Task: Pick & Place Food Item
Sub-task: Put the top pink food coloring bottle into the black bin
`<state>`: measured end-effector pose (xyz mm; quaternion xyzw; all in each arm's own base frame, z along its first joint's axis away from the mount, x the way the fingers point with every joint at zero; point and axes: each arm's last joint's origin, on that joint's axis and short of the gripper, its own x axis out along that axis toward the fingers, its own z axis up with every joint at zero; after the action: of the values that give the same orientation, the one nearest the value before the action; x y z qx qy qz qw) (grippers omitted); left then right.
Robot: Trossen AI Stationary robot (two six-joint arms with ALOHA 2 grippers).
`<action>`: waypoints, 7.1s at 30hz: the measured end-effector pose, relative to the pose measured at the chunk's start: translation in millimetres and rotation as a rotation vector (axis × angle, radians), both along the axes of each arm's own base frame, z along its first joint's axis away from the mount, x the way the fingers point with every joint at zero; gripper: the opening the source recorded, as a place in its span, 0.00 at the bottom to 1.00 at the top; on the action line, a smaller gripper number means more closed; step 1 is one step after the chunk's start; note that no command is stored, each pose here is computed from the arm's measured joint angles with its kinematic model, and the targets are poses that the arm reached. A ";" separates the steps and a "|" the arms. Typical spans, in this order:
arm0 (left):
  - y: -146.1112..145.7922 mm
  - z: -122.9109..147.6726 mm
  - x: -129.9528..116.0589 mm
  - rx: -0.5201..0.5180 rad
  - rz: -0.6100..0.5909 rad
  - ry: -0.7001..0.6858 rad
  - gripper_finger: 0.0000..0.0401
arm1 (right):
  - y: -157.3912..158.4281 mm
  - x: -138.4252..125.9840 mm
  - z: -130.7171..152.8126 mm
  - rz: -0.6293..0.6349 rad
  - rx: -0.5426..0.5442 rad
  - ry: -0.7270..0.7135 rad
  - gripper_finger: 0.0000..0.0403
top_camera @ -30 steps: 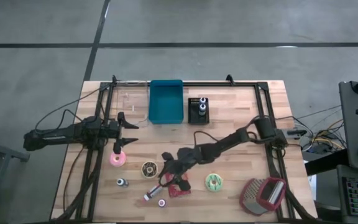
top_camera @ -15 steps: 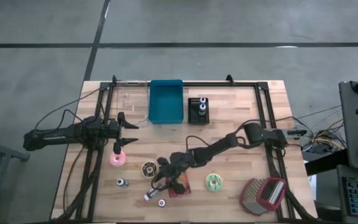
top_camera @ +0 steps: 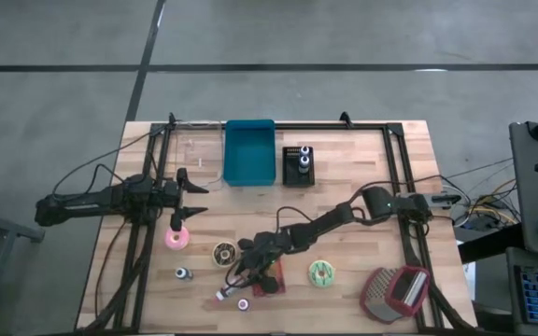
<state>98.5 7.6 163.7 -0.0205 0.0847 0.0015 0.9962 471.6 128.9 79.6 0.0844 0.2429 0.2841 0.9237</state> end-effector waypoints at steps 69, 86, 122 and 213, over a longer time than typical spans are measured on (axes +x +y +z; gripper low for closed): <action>0.0 -0.2 0.1 0.000 0.000 0.000 0.68 | -29.3 -81.3 65.7 -0.296 0.039 -0.493 0.37; 0.1 -0.3 0.2 -0.001 0.001 0.002 0.68 | -50.7 -150.0 56.4 -0.511 0.040 -0.598 0.37; 0.1 3.1 1.0 0.005 0.000 -0.040 0.68 | -47.1 -137.0 56.4 -0.497 -0.011 -0.602 0.37; -42.0 59.5 82.0 0.122 -0.075 0.241 0.66 | -54.1 -136.3 48.9 -0.733 -0.067 -0.512 0.37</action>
<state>180.5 -34.4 223.2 0.0438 0.2040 -0.0282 0.9776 335.3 74.9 128.5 0.0618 -0.0306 -0.0583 0.9959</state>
